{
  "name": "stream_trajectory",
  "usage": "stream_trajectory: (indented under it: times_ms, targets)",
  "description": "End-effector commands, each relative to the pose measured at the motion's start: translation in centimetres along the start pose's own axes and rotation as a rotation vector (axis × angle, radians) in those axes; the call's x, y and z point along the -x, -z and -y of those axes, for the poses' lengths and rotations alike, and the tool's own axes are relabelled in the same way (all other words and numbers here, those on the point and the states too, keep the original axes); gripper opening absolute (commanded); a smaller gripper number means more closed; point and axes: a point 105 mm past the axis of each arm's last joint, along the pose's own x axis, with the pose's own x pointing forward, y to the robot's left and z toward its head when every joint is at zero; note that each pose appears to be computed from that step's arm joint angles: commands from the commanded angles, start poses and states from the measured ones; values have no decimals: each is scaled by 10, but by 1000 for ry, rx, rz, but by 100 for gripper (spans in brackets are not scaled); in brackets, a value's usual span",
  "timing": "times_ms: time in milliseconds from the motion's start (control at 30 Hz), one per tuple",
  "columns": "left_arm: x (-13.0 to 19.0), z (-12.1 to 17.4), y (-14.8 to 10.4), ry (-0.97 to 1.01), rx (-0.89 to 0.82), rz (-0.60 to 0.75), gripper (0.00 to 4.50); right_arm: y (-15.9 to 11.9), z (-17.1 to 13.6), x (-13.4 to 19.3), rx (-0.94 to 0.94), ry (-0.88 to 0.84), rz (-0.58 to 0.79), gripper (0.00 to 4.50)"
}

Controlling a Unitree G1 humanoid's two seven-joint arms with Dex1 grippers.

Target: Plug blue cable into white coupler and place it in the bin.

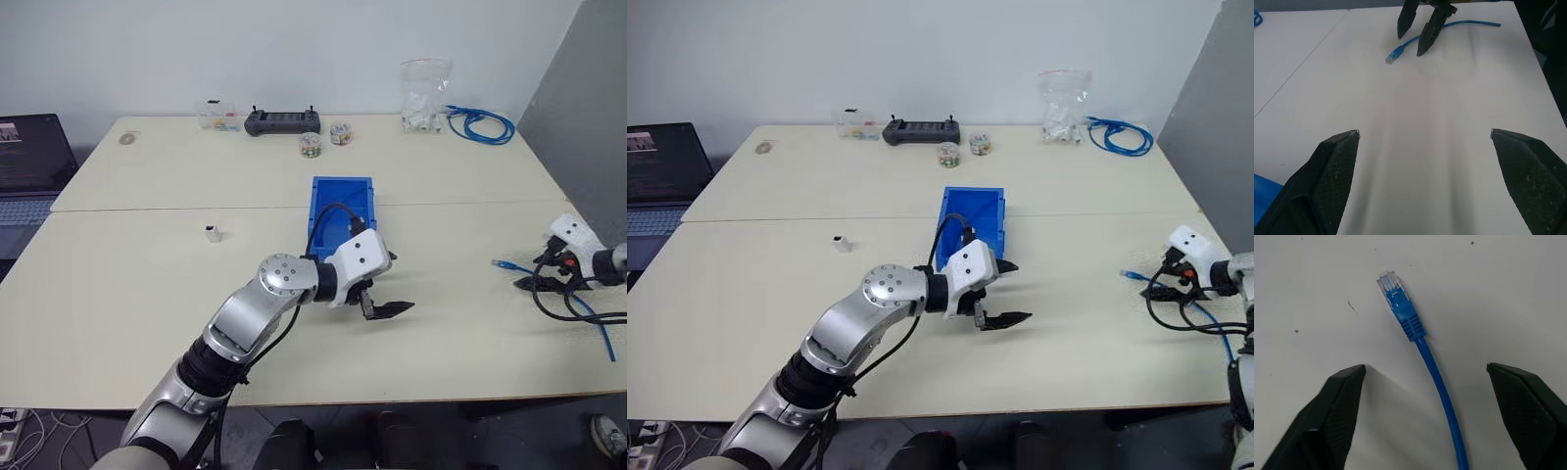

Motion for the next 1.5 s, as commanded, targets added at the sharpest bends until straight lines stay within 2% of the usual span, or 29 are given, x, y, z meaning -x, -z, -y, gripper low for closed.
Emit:
stream_trajectory:
  times_ms: [33, 267, 333, 433, 567, 733, 933, 1100, 1233, 1333, 1500]
  targets:
    - [1, -1, -10, -1, -43, 26, 450, 0, 4, 1, -3, 16, -13, 295]
    - [4, -5, -7, -16, -48, 12, 450, -7, -1, 4, -33, -44, 20, 127]
    - [5, -5, -5, -19, -48, 6, 450, -18, -2, 6, 1, -65, 60, 64]
    - [8, -6, 3, -19, -46, -16, 450, -35, -13, 10, 131, -157, 87, 2]
    - [15, -7, 16, -32, -33, -46, 450, -47, -38, 13, 340, -282, 84, 2]
    - [46, -4, 40, -58, 31, -97, 450, -80, -109, 0, 627, -458, 165, 2]
    - [109, 4, 80, -121, 98, -243, 450, -122, -202, -31, 716, -642, 338, 2]
    - [158, 2, 103, -229, 126, -357, 450, -153, -263, -70, 763, -717, 378, 2]
    - [182, 5, 117, -261, 111, -440, 450, -166, -288, -92, 814, -746, 361, 2]
    - [192, 9, 126, -256, 107, -476, 450, -175, -294, -108, 827, -735, 329, 2]
    - [191, 8, 131, -263, 93, -470, 450, -183, -292, -116, 813, -725, 324, 106]
